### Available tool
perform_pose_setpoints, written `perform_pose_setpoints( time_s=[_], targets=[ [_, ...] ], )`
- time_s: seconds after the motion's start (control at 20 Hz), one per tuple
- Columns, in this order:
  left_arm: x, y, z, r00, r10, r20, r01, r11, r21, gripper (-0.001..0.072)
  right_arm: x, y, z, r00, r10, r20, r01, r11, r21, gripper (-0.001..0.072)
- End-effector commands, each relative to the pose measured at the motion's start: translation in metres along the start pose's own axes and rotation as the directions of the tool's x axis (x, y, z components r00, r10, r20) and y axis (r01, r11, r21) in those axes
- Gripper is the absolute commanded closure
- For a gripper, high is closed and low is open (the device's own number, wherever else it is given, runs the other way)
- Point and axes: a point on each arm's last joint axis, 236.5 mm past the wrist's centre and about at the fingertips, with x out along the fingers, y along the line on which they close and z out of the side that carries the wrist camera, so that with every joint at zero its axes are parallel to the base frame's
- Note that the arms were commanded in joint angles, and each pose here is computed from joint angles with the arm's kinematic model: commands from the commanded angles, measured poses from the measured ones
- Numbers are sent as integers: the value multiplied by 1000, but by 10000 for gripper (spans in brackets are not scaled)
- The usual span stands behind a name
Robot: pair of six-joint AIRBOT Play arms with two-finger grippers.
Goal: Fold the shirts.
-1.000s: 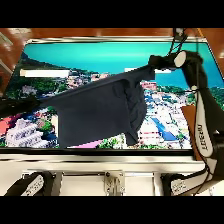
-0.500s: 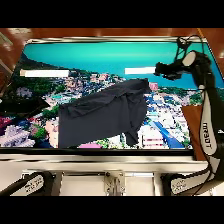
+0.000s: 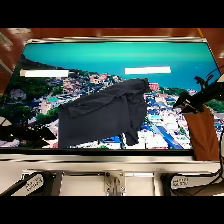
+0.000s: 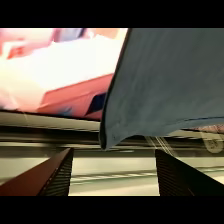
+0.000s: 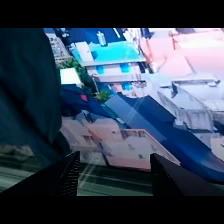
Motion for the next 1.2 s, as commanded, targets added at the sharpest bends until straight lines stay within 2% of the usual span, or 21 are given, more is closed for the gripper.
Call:
perform_pose_setpoints(
  time_s=[0.0,0.25,0.35,0.4,0.45,0.5,0.55,0.6,0.7,0.8,0.85,0.9,1.15],
  targets=[
    [28,-1,-10,999,-51,7,52,997,-51,92,13,6,-5,996,88,1,-88,996,21,161],
    [47,-12,1,999,-43,31,43,999,-18,95,19,3,5,997,73,40,-74,997,20,161],
    [58,-19,5,998,-50,32,51,998,-45,123,19,4,4,997,74,37,-74,997,18,161],
    [62,-19,8,998,-43,40,46,997,-60,267,22,6,2,997,71,26,-72,997,12,161],
    [64,-20,10,998,-39,45,41,997,-58,361,29,11,-3,997,73,2,-73,997,1,161],
    [65,-21,9,998,-36,45,39,998,-51,377,39,16,-11,997,72,-32,-72,997,-24,161],
    [65,-23,8,999,-37,38,39,998,-43,442,53,22,-20,996,67,-67,-70,996,-47,160],
    [64,-25,6,999,-42,28,43,999,-29,575,71,29,-30,993,60,-102,-67,996,-64,160],
    [59,-29,6,998,-48,32,48,999,-12,662,104,42,-48,988,46,-148,-61,994,-95,159],
    [51,-33,10,996,-53,66,53,999,9,662,128,55,-61,984,43,-172,-64,991,-118,158],
    [48,-36,11,995,-57,82,55,998,18,662,138,62,-67,983,41,-180,-66,989,-133,69],
    [44,-38,11,994,-60,92,58,998,30,662,145,68,-70,983,37,-182,-65,987,-149,37],
    [34,-47,12,989,-71,130,62,996,71,662,170,83,-71,987,-16,-163,-6,991,-133,38]
  ],
)
